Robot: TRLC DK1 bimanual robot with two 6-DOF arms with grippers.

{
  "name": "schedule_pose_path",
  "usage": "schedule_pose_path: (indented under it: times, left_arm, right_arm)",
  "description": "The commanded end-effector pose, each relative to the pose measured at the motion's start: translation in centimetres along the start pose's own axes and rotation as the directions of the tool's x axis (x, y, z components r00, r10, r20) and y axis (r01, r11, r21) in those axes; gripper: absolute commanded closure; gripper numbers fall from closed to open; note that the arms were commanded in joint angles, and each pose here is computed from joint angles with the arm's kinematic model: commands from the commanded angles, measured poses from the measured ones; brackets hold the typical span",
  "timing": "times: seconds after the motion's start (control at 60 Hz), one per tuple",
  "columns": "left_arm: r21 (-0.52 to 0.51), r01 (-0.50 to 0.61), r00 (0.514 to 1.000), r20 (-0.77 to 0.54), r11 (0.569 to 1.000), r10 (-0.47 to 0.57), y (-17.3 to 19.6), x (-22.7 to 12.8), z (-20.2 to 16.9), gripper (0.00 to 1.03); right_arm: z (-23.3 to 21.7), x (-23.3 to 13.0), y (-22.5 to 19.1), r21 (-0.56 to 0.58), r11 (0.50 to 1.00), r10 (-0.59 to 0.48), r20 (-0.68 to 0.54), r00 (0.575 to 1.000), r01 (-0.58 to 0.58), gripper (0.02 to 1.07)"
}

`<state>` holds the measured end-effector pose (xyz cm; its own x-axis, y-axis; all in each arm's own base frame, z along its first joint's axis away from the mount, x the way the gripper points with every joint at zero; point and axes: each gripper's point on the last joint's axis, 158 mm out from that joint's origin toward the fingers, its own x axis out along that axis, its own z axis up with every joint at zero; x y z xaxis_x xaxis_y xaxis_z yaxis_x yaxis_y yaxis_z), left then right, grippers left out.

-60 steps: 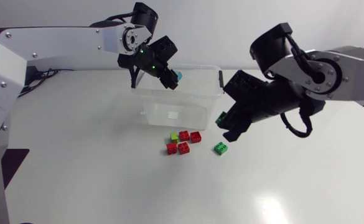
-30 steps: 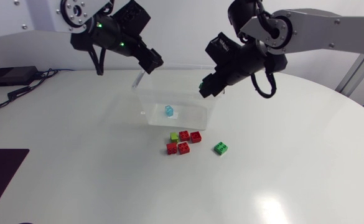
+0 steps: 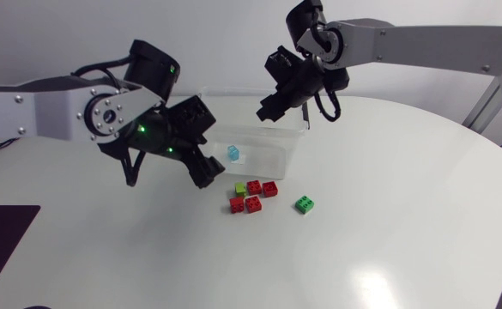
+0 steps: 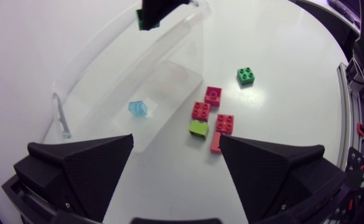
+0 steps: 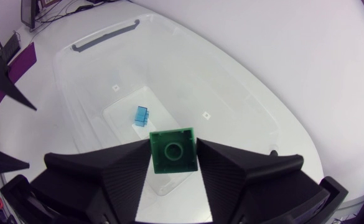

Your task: Place the duplo bricks in the container

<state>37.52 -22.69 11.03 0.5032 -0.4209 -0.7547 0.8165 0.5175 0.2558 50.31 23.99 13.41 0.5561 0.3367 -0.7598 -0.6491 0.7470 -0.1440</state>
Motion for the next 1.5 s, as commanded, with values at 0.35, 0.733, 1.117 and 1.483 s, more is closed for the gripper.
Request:
schedule_pose_path:
  times: [0.35,0.733,1.117,1.483]
  left_arm:
    - [0.142,0.101,0.994,-0.063,0.985,-0.093,-5.1,4.4,-3.1,0.06]
    - [0.178,0.181,0.978,-0.140,0.967,-0.157,-7.4,8.5,-4.6,0.06]
    - [0.184,0.206,0.968,-0.183,0.961,-0.172,-7.1,10.2,-4.5,0.08]
    - [0.187,0.243,0.952,-0.234,0.952,-0.197,-7.0,11.4,-5.2,0.13]
  right_arm:
    - [-0.8,-7.5,-0.7,0.033,0.999,-0.029,0.065,0.997,0.027,0.07]
    - [-9.5,-13.6,3.2,0.043,0.999,0.023,0.086,0.996,-0.027,0.07]
    - [-16.7,-12.2,5.9,0.063,0.994,0.085,0.022,0.996,-0.087,0.07]
    - [-20.5,-9.3,7.2,0.097,0.988,0.127,-0.052,0.990,-0.122,0.07]
